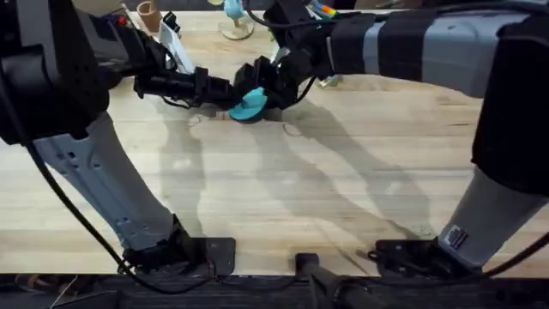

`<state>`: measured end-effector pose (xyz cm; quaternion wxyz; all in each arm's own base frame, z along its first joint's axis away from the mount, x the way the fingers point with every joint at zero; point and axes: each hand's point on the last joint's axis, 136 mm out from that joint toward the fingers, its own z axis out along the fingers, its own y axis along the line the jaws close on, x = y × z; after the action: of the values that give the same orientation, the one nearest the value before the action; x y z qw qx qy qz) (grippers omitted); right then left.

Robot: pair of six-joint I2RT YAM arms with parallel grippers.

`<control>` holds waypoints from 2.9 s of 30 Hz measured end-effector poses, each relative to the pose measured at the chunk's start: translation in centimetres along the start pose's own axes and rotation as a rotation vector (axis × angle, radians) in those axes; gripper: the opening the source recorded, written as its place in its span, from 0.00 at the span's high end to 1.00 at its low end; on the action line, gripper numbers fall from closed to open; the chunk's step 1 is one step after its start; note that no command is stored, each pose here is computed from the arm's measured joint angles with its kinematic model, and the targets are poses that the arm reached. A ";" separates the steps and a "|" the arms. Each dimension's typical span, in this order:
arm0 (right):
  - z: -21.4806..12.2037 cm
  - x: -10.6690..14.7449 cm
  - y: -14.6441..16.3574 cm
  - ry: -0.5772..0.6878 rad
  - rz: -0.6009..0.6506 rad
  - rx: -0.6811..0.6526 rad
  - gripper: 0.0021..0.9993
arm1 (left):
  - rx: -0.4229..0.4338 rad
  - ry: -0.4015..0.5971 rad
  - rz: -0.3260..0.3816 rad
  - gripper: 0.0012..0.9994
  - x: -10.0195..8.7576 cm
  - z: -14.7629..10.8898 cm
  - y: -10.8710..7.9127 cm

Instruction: Pick up the plates from the table one by one and place each into a slot on the dish rack.

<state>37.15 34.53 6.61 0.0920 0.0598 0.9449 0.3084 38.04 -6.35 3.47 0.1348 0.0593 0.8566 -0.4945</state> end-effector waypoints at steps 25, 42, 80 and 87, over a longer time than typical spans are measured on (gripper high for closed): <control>-2.1 -0.8 0.6 -0.043 -0.083 0.000 0.97 | -0.033 0.023 -0.017 0.96 0.6 -0.9 -0.8; -16.7 -2.8 1.3 -0.223 -0.450 0.042 0.97 | -0.412 -0.055 0.414 0.96 0.1 -8.8 -14.3; -29.6 -9.9 -3.3 -0.361 -1.051 0.473 0.97 | -0.759 -0.042 0.657 0.00 7.8 -10.2 -23.9; -28.2 -11.5 -3.8 -0.367 -1.045 0.480 0.97 | -0.759 -0.042 0.657 0.00 7.8 -10.2 -23.9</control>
<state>42.23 13.40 28.32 0.3770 -0.3409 0.8611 -0.0148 23.23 -9.85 25.96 0.3125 0.2626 0.9093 -0.0805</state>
